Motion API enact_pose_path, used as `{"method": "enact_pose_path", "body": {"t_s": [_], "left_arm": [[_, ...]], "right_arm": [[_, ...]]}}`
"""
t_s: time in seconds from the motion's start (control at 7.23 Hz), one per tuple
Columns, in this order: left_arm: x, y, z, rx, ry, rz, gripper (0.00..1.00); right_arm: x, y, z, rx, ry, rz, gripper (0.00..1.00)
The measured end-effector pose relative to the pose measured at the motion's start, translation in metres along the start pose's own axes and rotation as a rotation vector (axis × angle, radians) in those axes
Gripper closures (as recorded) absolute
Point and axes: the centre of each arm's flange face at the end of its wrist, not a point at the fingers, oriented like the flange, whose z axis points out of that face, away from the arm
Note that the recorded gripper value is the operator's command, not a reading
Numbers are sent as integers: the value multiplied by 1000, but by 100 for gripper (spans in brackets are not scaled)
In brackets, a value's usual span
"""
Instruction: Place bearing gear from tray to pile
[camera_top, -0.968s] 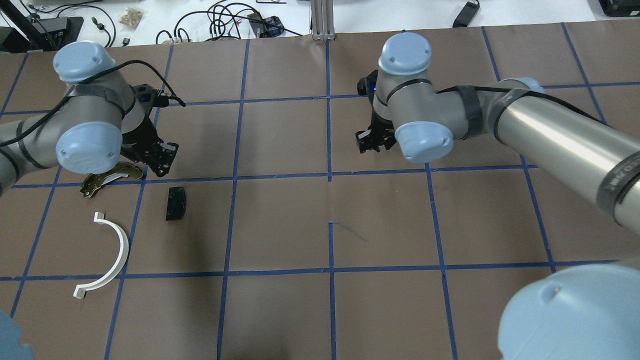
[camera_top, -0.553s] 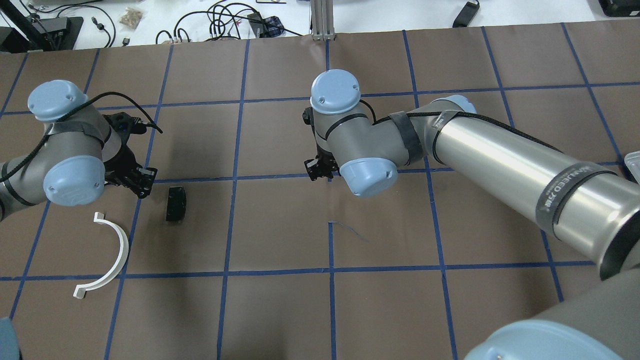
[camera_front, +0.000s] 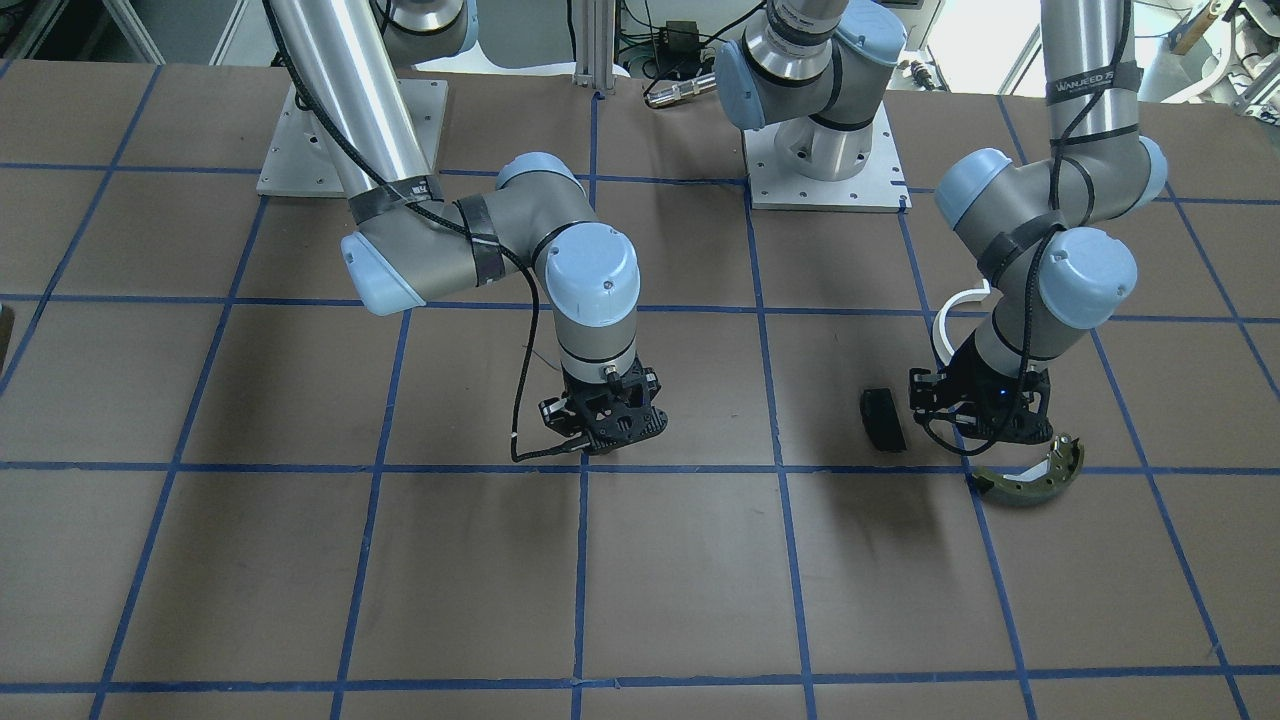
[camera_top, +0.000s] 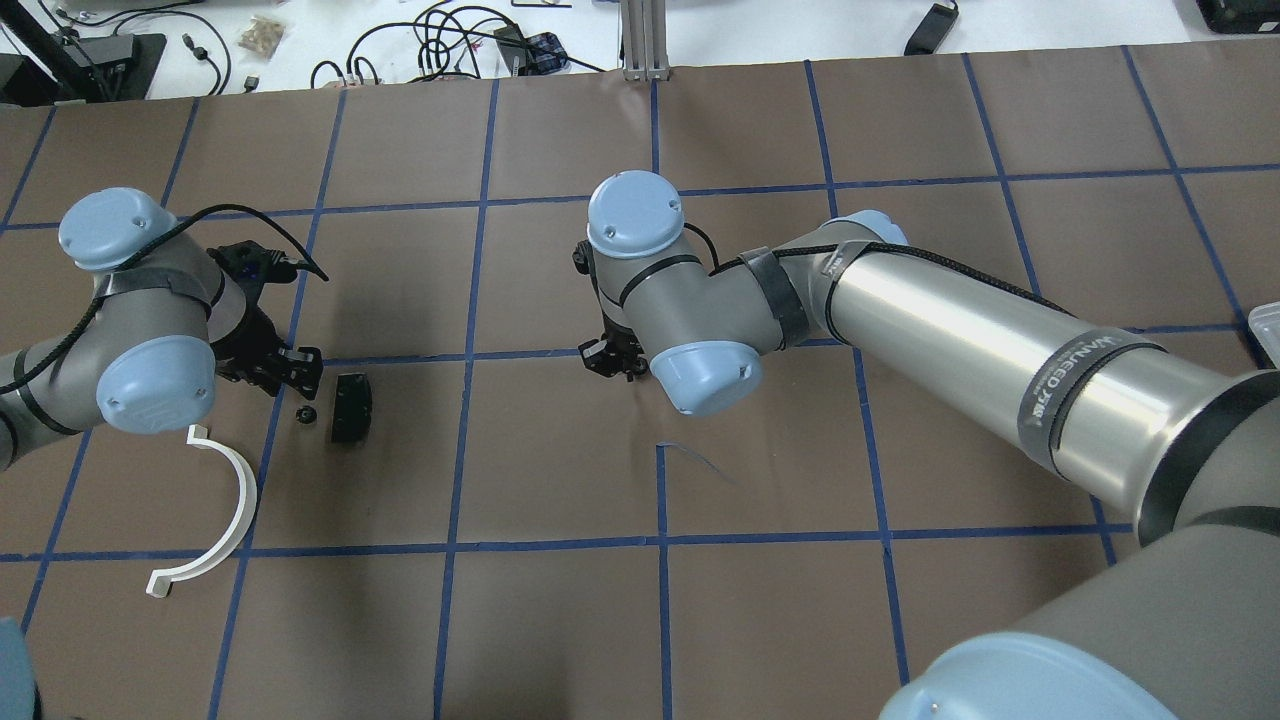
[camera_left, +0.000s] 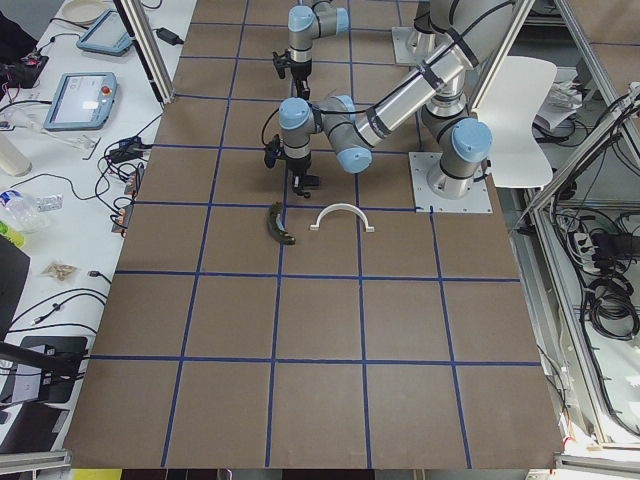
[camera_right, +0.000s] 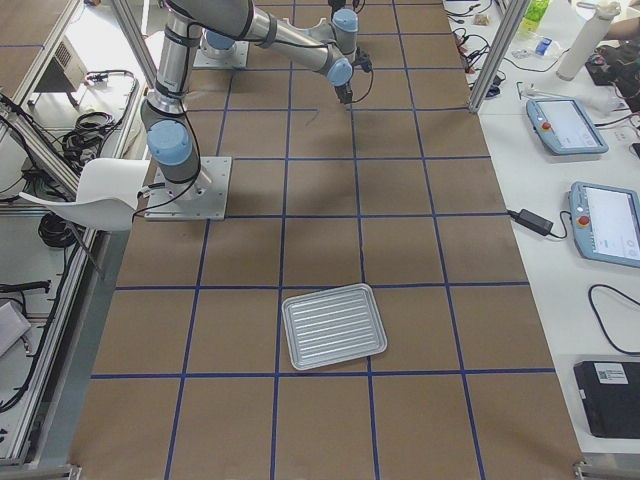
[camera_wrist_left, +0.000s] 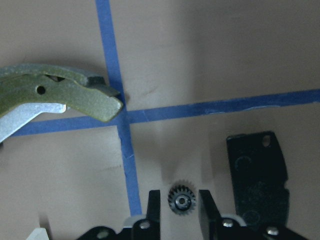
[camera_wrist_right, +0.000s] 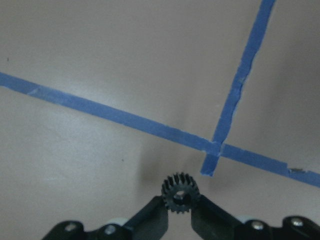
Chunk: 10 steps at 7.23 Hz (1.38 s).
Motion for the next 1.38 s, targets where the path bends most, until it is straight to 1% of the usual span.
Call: {"method": "enact_pose_path", "body": {"t_s": [0.28, 0.41, 0.55, 0.69, 0.97, 1.24, 1.38], "left_arm": [[5, -5, -11, 18, -5, 0, 0], [12, -11, -22, 37, 8, -4, 0], [26, -18, -34, 47, 38, -19, 0], [47, -26, -44, 46, 60, -48, 0], [118, -35, -54, 43, 72, -110, 0], [211, -38, -56, 67, 71, -131, 0], [257, -40, -50, 68, 74, -132, 0]], "right_arm": [[9, -4, -12, 26, 8, 4, 0], [27, -6, -28, 44, 20, 14, 0], [66, -9, -50, 48, 43, 34, 0], [119, -7, -75, 35, 62, 67, 0], [218, 12, -124, 2, 76, 176, 0], [281, 52, -171, -68, 68, 276, 0], [294, 75, -201, -89, 73, 313, 0]]}}
